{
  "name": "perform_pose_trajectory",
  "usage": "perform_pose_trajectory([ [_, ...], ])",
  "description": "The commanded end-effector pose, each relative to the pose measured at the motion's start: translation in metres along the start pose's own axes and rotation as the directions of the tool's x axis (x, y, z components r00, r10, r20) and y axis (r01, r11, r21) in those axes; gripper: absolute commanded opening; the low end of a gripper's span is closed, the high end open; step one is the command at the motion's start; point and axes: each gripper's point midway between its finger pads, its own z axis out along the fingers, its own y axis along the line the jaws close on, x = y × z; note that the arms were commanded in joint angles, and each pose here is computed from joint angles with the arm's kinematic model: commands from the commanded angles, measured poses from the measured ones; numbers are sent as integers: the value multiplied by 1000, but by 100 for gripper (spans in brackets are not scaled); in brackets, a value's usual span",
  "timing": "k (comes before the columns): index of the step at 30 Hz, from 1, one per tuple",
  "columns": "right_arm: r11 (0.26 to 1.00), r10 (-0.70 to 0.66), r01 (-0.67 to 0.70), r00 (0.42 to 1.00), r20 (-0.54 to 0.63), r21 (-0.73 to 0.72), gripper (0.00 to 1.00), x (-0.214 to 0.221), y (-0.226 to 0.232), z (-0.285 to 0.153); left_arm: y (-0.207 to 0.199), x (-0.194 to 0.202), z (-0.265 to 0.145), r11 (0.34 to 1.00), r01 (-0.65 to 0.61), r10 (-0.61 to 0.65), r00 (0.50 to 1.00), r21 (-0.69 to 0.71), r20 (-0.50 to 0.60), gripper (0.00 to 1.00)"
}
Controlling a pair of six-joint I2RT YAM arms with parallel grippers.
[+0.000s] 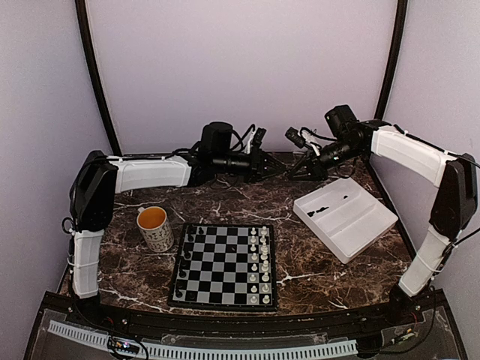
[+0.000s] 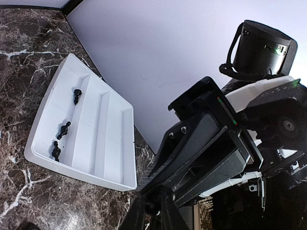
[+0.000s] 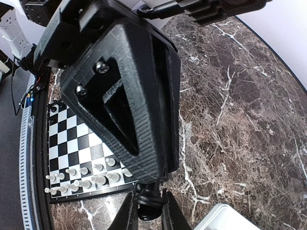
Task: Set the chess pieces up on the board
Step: Pick up the pawn from the chess pile.
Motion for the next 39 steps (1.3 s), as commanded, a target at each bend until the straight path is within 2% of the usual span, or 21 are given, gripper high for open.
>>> perform_pose_trajectory([
  [1, 1000, -8, 7, 1000, 13, 27, 14, -7, -7, -1, -13, 0, -1, 998, -32, 32, 999, 51, -5, 12],
  [6, 1000, -5, 5, 1000, 5, 29, 14, -3, -8, 1, -14, -2, -2, 998, -39, 39, 999, 53, 1, 5],
  [12, 999, -7, 7, 1000, -7, 33, 14, 1, -7, 1, -17, -9, -6, 997, -53, 52, 998, 54, 19, 2],
  [32, 1000, 20, -20, 996, -87, -4, 15, 25, -5, 9, -19, -35, -39, 995, -102, 102, 991, 0, 89, 0],
  [36, 999, 46, -46, 994, -102, 9, 14, 37, -12, 6, -5, -29, -50, 990, -111, 118, 990, -92, 72, 0],
  [39, 996, 79, -74, 990, -115, 48, 14, 54, -27, 1, 23, -12, -65, 953, -142, 150, 989, -267, 9, 0],
])
